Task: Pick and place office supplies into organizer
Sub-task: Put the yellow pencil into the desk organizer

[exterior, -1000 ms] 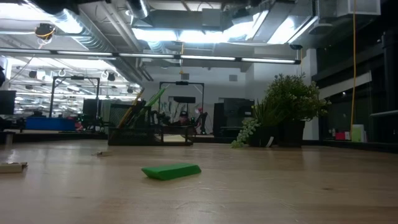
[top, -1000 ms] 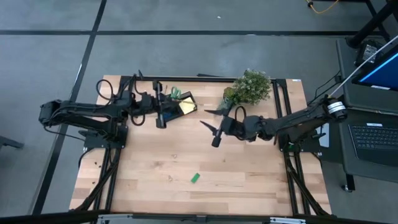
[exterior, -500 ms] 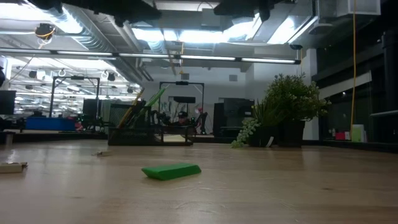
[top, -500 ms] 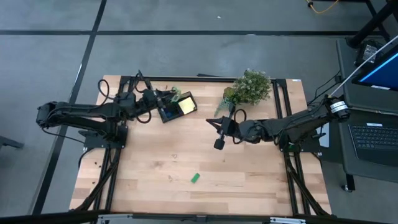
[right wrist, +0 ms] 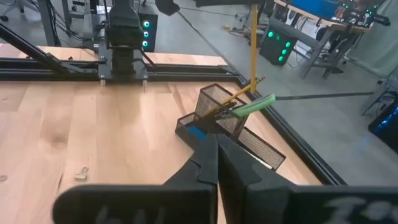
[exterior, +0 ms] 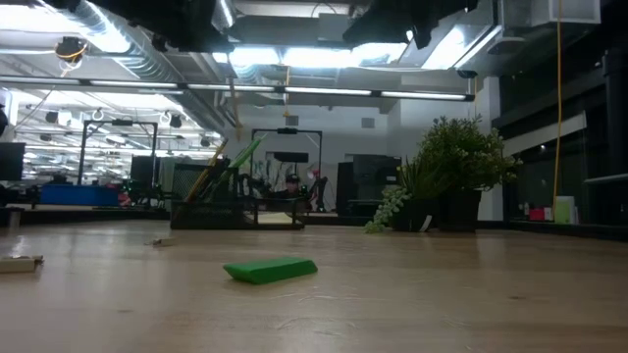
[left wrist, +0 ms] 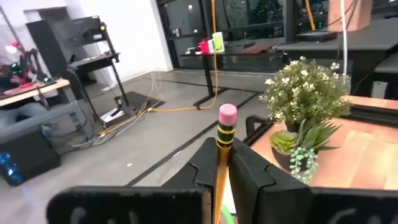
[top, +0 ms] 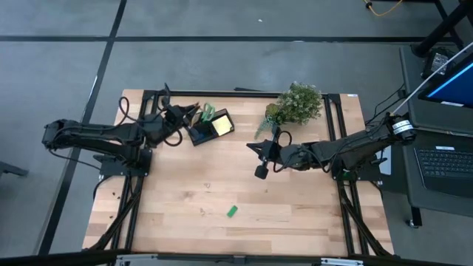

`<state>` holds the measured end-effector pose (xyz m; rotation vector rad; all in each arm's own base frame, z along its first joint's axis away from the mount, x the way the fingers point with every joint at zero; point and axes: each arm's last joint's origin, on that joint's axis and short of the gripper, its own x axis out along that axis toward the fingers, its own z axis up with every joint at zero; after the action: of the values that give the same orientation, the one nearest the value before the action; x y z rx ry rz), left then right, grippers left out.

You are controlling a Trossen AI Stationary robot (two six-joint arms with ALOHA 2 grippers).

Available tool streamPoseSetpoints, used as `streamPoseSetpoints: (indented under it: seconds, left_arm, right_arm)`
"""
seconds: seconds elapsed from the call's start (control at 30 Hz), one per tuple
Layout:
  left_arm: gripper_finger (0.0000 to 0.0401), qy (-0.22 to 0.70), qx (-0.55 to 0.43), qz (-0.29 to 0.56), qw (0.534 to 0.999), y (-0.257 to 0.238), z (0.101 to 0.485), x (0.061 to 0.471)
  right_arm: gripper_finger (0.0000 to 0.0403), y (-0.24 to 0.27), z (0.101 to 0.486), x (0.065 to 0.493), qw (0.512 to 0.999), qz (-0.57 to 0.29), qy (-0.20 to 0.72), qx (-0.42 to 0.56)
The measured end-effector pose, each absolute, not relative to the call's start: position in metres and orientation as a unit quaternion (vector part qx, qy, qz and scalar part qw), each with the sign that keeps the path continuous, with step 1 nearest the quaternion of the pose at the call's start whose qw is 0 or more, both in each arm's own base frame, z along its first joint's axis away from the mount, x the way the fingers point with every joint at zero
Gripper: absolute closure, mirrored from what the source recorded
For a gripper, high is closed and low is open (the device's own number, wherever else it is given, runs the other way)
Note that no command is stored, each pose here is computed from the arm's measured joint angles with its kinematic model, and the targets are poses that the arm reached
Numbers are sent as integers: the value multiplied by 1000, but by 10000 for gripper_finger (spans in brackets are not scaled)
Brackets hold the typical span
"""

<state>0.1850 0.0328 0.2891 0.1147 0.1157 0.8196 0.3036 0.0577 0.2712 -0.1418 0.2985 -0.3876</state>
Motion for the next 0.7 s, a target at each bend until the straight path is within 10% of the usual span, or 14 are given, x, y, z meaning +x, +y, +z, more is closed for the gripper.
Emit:
streamPoseSetpoints:
  seconds: [0.7]
  left_arm:
    - [383, 128, 32, 428, 894, 20, 272, 171]
  right_arm:
    - [398, 57, 268, 303, 966, -195, 158, -55]
